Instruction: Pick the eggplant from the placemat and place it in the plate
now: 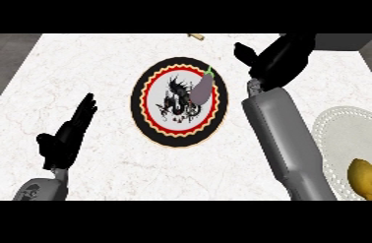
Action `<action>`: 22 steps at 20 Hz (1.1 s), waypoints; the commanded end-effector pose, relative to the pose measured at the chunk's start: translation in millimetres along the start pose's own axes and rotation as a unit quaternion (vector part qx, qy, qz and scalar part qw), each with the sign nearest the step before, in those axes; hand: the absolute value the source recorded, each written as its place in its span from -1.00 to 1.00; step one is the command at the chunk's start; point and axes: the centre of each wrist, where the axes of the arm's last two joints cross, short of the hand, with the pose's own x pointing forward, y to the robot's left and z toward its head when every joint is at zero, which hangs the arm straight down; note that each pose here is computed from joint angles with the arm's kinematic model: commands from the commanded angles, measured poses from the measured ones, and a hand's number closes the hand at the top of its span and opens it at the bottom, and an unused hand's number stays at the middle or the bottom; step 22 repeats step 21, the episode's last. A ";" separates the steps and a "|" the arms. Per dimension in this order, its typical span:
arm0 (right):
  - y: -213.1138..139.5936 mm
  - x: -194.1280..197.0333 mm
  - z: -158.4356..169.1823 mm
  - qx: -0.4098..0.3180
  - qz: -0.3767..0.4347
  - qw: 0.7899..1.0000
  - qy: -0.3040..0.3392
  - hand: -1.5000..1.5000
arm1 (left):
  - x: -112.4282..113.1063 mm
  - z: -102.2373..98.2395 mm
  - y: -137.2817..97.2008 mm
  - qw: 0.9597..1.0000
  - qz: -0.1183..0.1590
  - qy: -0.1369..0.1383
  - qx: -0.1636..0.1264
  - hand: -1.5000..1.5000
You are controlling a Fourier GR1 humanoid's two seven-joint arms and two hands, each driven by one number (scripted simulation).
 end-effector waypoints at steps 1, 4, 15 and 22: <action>-15.0 -9.0 6.5 -0.034 -0.115 0.987 0.110 -1.00 | -2.4 0.8 6.0 1.000 -0.002 0.007 0.006 0.00; -23.0 -40.1 20.7 -0.032 -0.111 0.988 0.105 -1.00 | -4.2 4.4 7.2 1.000 0.000 -0.003 0.012 0.00; -77.4 -125.5 109.4 0.032 -0.105 0.990 0.094 -1.00 | -13.3 15.4 10.0 1.000 0.002 0.008 0.021 0.00; -117.9 -161.0 147.9 0.034 -0.099 0.991 0.084 -1.00 | -6.3 16.5 27.9 0.999 0.001 0.010 0.039 0.00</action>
